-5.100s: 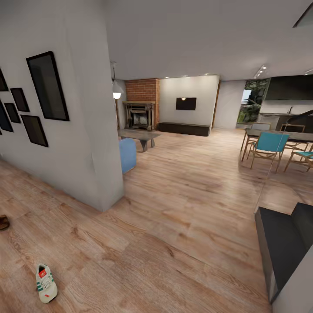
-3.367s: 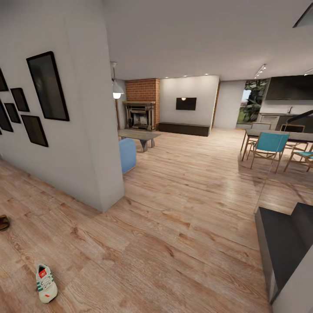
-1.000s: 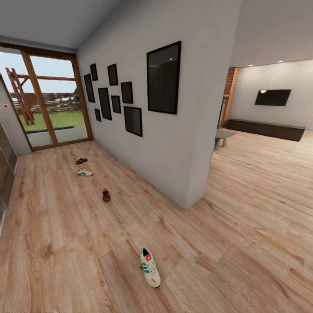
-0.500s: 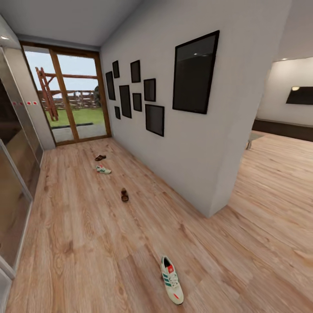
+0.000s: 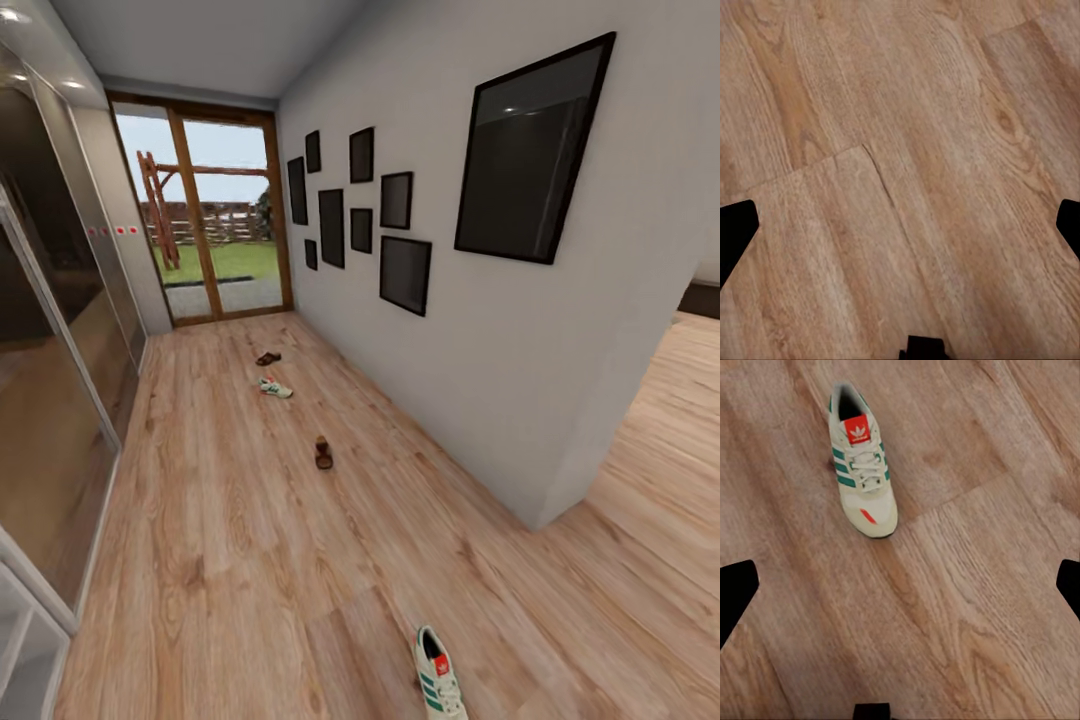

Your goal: Pick up the two gym shoes and the two sandals from the corridor floor and place them onto the hallstand (shoe rack) in the corridor, making sure they are on the rack and not on the floor. Arrange them so the two gym shoes are next to each other and the two sandals are next to each other.

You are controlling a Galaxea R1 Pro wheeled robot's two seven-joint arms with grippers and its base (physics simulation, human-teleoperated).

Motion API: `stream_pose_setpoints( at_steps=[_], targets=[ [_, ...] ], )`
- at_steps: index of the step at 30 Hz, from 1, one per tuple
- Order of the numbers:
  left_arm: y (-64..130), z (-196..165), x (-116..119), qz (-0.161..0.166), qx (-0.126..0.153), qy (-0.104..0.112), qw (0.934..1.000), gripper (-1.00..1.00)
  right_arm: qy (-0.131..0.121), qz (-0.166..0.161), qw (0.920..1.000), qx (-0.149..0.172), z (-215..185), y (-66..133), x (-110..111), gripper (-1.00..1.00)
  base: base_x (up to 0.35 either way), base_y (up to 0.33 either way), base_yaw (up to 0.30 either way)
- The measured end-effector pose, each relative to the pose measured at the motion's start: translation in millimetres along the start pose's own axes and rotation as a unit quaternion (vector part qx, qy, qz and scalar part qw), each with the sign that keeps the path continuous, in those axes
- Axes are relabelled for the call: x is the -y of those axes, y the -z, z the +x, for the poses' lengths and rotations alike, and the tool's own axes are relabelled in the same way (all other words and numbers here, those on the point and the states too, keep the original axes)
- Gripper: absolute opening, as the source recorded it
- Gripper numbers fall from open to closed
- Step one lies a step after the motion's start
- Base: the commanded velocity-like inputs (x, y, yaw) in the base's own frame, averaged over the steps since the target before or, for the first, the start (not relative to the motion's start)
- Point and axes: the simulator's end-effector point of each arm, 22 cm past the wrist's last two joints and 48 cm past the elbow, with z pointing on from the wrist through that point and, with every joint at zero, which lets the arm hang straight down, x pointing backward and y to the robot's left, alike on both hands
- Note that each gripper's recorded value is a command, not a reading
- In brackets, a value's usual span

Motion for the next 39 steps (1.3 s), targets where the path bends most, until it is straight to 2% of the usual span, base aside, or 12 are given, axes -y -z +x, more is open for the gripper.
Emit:
stream_pose_setpoints(
  at_steps=[19,39],
  targets=[
    [0.0,8.0,2.1,0.001,-0.01,0.0,1.0,1.0,0.001,-0.001,1.0,-0.009,7.5,-0.2,-0.8,1.0,0.274,0.232,0.208],
    [0.0,9.0,3.7,0.002,-0.011,-0.001,0.9999,1.0,0.004,-0.003,0.9999,-0.009,7.3,-0.4,0.0,1.0,0.319,0.131,0.016]
  ],
)
